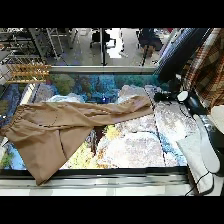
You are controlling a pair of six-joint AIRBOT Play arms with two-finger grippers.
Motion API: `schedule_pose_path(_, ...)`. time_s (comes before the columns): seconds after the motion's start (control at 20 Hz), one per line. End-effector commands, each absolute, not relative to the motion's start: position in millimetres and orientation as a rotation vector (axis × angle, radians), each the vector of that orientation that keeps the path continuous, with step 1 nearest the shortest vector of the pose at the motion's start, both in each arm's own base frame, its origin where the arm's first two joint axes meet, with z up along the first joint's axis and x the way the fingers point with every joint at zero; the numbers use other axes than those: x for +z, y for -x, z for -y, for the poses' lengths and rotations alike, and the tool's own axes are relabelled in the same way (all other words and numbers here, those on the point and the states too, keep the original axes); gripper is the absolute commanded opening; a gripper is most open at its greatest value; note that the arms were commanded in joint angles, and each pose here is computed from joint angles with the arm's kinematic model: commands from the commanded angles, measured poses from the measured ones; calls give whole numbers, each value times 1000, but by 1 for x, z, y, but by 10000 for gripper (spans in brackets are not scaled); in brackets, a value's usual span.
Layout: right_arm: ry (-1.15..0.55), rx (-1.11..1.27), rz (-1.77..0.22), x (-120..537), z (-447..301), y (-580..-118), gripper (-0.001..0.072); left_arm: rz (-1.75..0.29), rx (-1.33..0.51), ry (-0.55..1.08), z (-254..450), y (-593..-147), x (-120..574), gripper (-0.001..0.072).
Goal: Fold the clothes and pants, and hang the long-sleeved shirts on hangers.
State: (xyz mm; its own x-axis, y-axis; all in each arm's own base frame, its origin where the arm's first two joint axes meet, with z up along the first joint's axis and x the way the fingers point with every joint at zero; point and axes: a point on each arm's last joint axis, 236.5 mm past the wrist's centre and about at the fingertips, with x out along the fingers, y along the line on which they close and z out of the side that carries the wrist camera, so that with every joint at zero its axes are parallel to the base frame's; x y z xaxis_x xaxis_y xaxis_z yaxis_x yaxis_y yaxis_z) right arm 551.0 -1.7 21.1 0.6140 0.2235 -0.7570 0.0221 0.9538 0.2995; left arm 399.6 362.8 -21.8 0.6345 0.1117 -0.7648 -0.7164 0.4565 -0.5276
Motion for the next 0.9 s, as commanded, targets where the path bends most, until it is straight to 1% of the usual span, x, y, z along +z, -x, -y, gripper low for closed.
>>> schedule_pose_path(0.0, -399, 539, -1124, 31, -89, -442, 462, -1066, 569, 1020, -346, -299, -54, 579)
schedule_pose_path(0.1, -520, 649, -1129, 35, -136, -401, 463, -1075, 570, 1032, -343, -296, -60, 580)
schedule_pose_path(0.15, -565, 688, -1152, 31, -160, -379, 463, -1080, 557, 1032, -339, -302, -63, 580)
schedule_pose_path(0.25, -599, 755, -1212, 16, -208, -343, 463, -1085, 516, 1033, -327, -321, -72, 580)
schedule_pose_path(0.3, -610, 761, -1234, 7, -230, -333, 463, -1072, 493, 1044, -321, -333, -74, 580)
schedule_pose_path(0.45, -602, 722, -1246, -19, -295, -321, 464, -990, 421, 1109, -302, -378, -74, 580)
schedule_pose_path(0.55, -630, 717, -1259, -36, -334, -312, 469, -930, 383, 1151, -292, -404, -70, 580)
schedule_pose_path(0.6, -642, 721, -1284, -46, -350, -306, 498, -903, 365, 1155, -288, -414, -67, 581)
schedule_pose_path(0.65, -653, 732, -1310, -55, -369, -302, 517, -885, 358, 1151, -287, -422, -66, 580)
schedule_pose_path(0.85, -655, 788, -1374, -79, -441, -306, 517, -862, 372, 1127, -286, -434, -70, 572)
